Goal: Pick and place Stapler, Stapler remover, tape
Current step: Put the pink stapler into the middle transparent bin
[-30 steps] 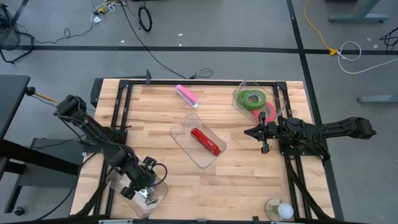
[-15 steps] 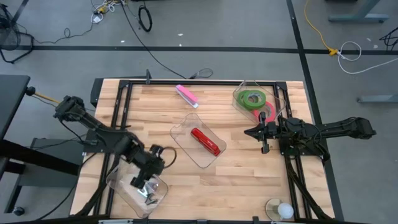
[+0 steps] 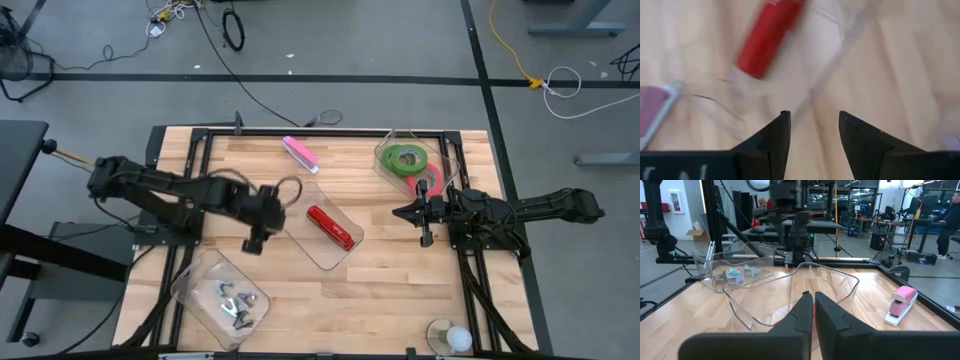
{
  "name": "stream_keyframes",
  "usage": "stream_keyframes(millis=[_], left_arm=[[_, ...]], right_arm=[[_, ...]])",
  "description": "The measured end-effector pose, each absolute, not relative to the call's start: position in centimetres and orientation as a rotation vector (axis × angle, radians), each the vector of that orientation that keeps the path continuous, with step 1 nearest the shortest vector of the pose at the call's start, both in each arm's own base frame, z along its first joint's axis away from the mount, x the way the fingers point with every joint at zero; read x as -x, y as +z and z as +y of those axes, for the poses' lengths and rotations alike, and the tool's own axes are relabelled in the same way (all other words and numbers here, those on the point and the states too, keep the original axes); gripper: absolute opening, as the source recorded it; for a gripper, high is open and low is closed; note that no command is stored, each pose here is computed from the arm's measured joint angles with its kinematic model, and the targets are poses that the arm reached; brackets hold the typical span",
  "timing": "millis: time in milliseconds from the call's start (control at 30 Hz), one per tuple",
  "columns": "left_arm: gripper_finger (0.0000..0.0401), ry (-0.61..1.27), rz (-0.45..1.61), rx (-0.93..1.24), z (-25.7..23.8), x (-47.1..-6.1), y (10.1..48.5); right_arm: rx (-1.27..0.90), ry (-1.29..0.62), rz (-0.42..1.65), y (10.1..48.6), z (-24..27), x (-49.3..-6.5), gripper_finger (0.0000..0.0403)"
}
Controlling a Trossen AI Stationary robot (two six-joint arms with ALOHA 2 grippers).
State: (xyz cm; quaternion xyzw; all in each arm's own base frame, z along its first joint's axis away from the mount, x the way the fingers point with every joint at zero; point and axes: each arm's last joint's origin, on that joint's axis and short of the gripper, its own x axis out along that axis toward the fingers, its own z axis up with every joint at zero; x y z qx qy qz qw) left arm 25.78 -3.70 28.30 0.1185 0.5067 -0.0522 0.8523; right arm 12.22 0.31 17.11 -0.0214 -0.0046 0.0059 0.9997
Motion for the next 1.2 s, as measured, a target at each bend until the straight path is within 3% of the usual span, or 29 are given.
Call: stream_keyframes(millis=[367, 700, 833, 1200], left_arm=[[0.0184, 0.06, 0.896, -0.151, 4.2, -27.3, 29.3], [0.0319, 0.175, 0.883, -0.106, 8.7, -26.5, 29.4], [0.0355, 0.176, 0.892, -0.16, 9.7, -26.5, 29.7], [0.0362, 0.139, 0.999, -0.24, 14.1, -28.8, 31.2]], right_arm=[[0.043, 0.012, -0.009, 17.1, 0.3, -12.2, 0.0022], [0.043, 0.012, -0.009, 17.1, 0.3, -12.2, 0.0022], [0.043, 0.012, -0.009, 17.1, 0.3, -12.2, 0.0022], [0.043, 0.012, -0.009, 17.1, 0.3, -12.2, 0.0022]])
